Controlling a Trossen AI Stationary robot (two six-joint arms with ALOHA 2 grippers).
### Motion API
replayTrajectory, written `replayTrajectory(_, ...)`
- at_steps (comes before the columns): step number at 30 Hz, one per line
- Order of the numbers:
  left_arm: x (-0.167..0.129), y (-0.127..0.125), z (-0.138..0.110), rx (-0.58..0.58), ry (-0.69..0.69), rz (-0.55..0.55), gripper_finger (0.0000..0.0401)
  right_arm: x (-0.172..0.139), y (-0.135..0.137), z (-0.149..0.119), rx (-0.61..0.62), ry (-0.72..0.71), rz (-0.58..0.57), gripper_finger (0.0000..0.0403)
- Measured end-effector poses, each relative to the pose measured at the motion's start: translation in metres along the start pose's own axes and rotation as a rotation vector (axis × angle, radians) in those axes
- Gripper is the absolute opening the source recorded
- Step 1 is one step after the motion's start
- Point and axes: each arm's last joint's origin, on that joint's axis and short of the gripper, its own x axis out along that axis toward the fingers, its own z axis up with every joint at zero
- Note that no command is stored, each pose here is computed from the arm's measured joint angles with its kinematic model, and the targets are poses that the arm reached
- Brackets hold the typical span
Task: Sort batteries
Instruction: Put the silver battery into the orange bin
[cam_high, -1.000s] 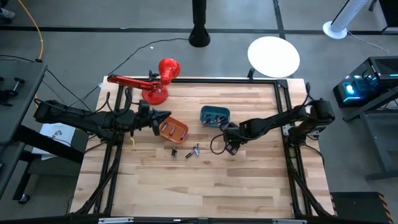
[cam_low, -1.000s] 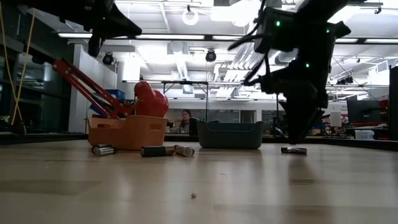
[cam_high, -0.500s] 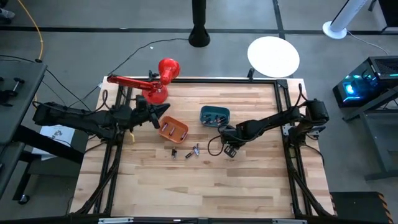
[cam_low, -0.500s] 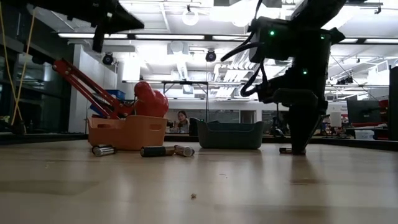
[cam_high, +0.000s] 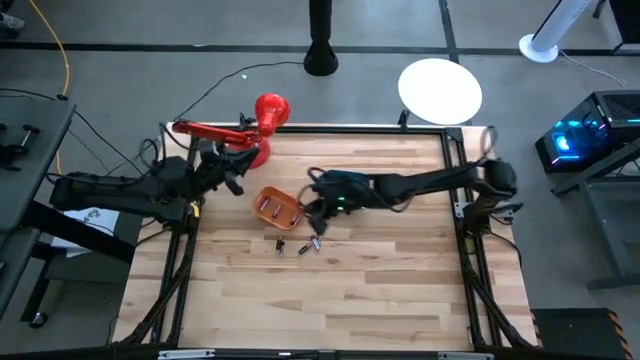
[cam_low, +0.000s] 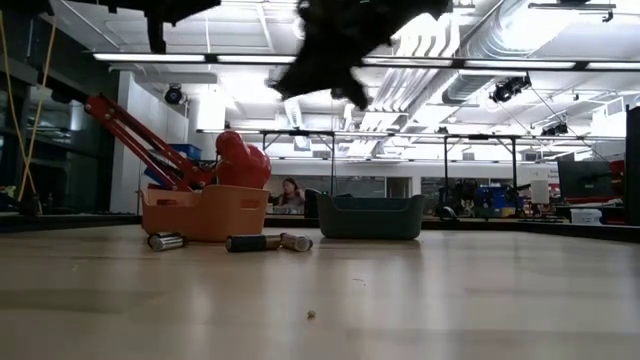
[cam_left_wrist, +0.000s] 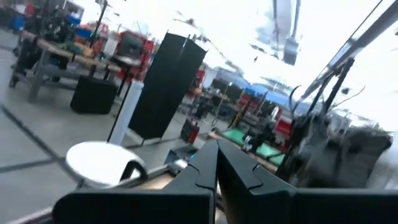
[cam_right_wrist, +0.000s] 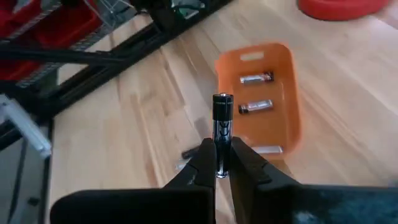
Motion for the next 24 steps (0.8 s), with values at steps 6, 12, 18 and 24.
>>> replayTrajectory(6,-0.005,-0.001,0.007,-0.018,-0.017,-0.062,0.0000,0.050,0.003,0.021,-0.025,-0.005,-0.016,0.0020)
replayTrajectory(12,-0.006,-0.003,0.007,-0.035,0.004,-0.129,0.0000,0.076,-0.008,0.034,0.076,0.035,-0.048,0.0091)
replayTrajectory(18,-0.006,-0.003,0.005,-0.032,0.024,-0.151,0.0000,0.061,-0.011,0.050,-0.011,0.125,-0.058,0.0169)
replayTrajectory(24,-0.006,0.001,-0.011,0.020,0.177,-0.106,0.0000,0.038,-0.006,0.025,-0.137,0.429,-0.119,0.0179)
